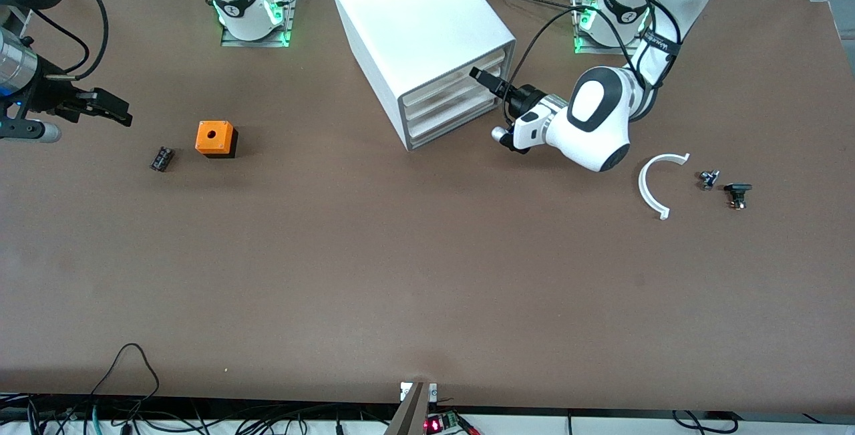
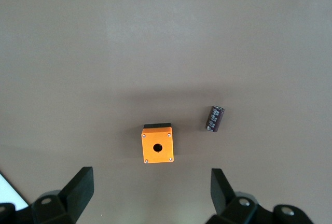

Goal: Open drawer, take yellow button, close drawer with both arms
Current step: 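Pull the top drawer open with the left gripper while the right gripper advances, then move the right gripper over the open drawer while the left gripper withdraws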

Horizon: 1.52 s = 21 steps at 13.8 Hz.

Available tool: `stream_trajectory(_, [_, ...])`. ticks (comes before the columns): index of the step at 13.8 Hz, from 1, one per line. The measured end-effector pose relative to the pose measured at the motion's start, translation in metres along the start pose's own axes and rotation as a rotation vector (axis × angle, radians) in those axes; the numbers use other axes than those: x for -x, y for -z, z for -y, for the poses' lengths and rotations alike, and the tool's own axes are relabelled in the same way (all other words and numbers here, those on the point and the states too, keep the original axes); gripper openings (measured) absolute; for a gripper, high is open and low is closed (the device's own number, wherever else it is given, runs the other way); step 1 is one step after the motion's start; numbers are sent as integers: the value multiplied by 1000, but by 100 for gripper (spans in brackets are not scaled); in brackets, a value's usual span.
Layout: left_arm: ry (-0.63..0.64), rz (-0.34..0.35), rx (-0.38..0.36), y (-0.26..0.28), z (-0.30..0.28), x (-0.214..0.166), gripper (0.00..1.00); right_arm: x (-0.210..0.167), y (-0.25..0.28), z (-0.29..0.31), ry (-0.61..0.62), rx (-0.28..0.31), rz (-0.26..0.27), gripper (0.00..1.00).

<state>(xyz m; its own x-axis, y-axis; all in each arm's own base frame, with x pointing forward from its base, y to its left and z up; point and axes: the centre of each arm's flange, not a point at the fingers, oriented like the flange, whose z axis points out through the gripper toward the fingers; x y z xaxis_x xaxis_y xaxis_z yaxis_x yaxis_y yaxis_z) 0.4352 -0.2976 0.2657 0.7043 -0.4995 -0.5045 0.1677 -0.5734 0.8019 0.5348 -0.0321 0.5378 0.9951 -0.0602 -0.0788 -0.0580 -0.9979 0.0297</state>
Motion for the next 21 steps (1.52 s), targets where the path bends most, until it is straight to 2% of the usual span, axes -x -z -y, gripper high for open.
stream_trajectory(2, [11, 11, 20, -11, 1, 2, 88, -1, -1, 1, 1, -2, 3, 100])
stream_trajectory(3, [17, 13, 24, -15, 3, 3, 84, -1, -3, 3, 1, -12, 6, 100])
stream_trajectory(4, [25, 13, 27, -17, 6, 4, 69, -2, -5, 6, 0, -30, 10, 100])
stream_trajectory(6, [31, 13, 32, -18, 8, 5, 47, -4, -4, 12, 6, -47, 8, 100])
stream_trajectory(8, [21, 5, 44, -17, 4, 5, 29, -4, 0, 22, 24, -50, 1, 100])
stream_trajectory(11, [7, -18, 47, -10, 4, 5, 26, -5, -4, 51, 66, -72, 10, 100])
stream_trajectory(14, [-5, -159, 35, 32, 6, 1, 24, -12, -13, 80, 105, -100, 27, 100])
stream_trajectory(15, [-20, -211, 35, 55, 6, 3, 20, -16, -15, 89, 118, -101, 31, 100])
stream_trajectory(17, [-17, -309, 38, 98, 13, 5, 20, -25, -20, 107, 146, -97, 36, 100])
stream_trajectory(21, [-9, -410, 35, 139, 22, 5, 20, -43, -27, 147, 222, -89, 35, 100])
